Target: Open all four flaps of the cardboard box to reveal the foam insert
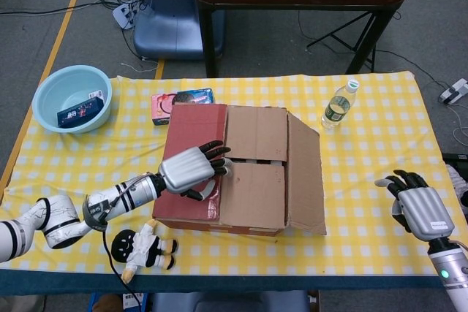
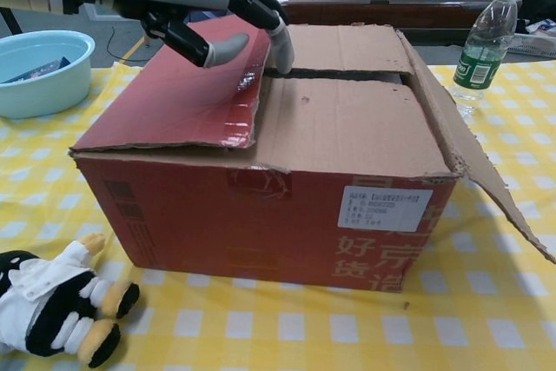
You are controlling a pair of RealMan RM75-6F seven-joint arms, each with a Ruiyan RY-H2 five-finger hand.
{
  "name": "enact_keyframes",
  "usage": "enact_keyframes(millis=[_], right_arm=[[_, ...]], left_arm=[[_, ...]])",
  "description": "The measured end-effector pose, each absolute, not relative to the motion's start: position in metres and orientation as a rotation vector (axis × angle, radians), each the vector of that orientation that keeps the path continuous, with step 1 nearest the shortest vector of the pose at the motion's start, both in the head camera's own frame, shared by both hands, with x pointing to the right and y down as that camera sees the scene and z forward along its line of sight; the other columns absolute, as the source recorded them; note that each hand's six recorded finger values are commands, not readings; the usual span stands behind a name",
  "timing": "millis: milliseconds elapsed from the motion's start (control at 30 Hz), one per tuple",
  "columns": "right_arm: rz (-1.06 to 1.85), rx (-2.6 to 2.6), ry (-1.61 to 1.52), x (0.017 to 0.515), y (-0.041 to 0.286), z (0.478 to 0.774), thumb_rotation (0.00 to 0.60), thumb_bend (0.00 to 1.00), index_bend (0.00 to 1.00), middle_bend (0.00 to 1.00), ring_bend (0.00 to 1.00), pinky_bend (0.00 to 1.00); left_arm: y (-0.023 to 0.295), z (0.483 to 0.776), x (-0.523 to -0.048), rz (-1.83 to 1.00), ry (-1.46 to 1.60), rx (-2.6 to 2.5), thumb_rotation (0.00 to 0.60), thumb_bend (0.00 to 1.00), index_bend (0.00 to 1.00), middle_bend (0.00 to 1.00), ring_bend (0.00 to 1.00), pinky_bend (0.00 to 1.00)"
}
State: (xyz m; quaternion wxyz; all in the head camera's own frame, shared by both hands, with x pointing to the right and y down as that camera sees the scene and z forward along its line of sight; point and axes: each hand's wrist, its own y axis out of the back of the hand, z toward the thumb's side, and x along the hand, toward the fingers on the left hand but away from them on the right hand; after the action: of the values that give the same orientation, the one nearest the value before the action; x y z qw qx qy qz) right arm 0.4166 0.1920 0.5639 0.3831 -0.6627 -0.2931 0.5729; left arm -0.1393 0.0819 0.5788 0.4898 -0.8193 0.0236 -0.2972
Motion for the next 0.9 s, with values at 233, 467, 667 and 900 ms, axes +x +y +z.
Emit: enact_keyframes(millis=[233,467,667,900], right_arm=[[1.466,-1.695,-0.761,0.419,0.194,0.563,0.600,0.96,0.29,0.30,0.16,0.17],[1.467,-1.701,-0.772,0.420,0.195,0.563,0.600,0.96,0.29,0.30,0.16,0.17],[1.467,-1.703,-0.776,0.420,0.195,0.563,0.600,0.96,0.29,0.30,0.16,0.17],[1.463,-1.706,-0.783,0.420,0.193,0.563,0.600,0.97,0.29,0.30,0.16,0.17]], left_arm=[[0.086,0.580,-0.135,-0.697,0.041,-1.941,0.224,0.74,0.41,0.32,0.07,0.00],[0.087,0.580,-0.133,-0.671,0.046,-1.900,0.224,0.74,0.48,0.41,0.12,0.00],[0.087,0.575,-0.132,-0.642,0.063,-1.882,0.223,0.74,0.54,0.47,0.16,0.00],[0.078,0.556,-0.136,-0.603,0.111,-1.857,0.222,0.74,0.55,0.48,0.16,0.00]])
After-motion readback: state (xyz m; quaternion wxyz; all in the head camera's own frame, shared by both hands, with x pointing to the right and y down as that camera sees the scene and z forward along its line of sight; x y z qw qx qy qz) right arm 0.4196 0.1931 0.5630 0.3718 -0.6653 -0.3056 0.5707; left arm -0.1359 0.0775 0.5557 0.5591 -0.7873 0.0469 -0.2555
